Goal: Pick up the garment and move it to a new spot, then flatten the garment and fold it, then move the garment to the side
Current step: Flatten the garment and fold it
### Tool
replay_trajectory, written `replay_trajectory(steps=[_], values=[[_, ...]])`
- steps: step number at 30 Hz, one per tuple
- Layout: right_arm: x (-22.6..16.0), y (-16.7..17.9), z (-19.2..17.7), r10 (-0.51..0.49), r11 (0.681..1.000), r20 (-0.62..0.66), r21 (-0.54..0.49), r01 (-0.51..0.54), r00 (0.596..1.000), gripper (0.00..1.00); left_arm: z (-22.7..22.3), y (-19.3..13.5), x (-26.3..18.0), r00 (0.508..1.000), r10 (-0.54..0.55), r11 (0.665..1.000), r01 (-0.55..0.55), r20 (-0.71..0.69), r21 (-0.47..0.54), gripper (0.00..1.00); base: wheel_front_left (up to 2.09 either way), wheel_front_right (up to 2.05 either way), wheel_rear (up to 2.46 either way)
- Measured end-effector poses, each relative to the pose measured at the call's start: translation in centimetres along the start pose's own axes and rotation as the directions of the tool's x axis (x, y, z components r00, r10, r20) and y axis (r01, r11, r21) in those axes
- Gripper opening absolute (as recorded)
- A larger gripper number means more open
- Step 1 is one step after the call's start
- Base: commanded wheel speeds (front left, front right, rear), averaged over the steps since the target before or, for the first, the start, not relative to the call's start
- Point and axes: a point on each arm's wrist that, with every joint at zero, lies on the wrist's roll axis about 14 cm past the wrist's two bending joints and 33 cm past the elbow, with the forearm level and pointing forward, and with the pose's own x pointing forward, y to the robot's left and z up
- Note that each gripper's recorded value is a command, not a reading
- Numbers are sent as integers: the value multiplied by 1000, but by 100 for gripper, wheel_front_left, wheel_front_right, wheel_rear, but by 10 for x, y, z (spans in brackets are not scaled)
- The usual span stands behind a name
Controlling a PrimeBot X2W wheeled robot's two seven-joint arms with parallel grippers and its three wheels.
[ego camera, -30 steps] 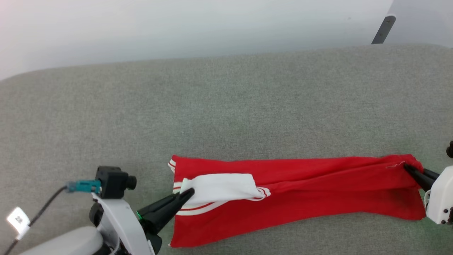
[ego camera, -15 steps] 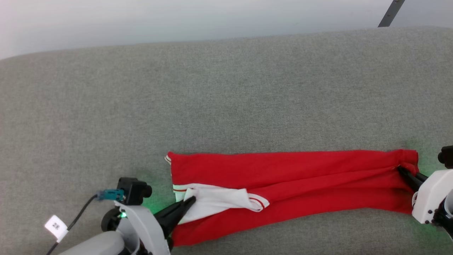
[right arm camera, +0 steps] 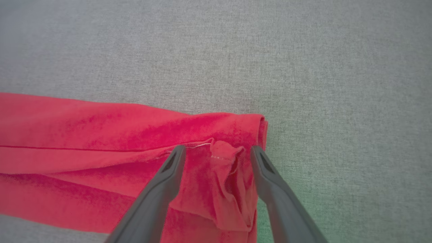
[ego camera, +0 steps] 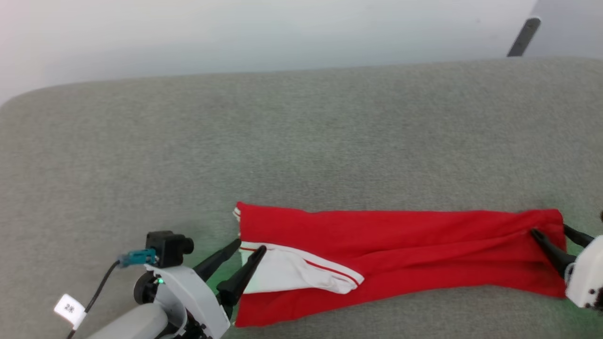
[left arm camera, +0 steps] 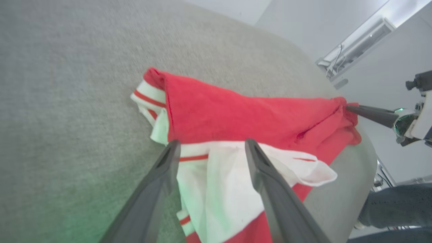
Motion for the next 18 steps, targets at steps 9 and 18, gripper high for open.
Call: replay_trajectory(steps=[9, 18], values=[[-5, -14, -5, -22, 997, -46, 76, 26, 999, 100, 22, 13, -37, 970, 123, 991, -112, 207, -67, 100, 0, 0, 0], [4, -16, -32, -21, 991, -207, 128, 49, 978, 100, 14, 45, -87, 900, 316, 943, -333, 301, 5, 100, 0, 0, 0]])
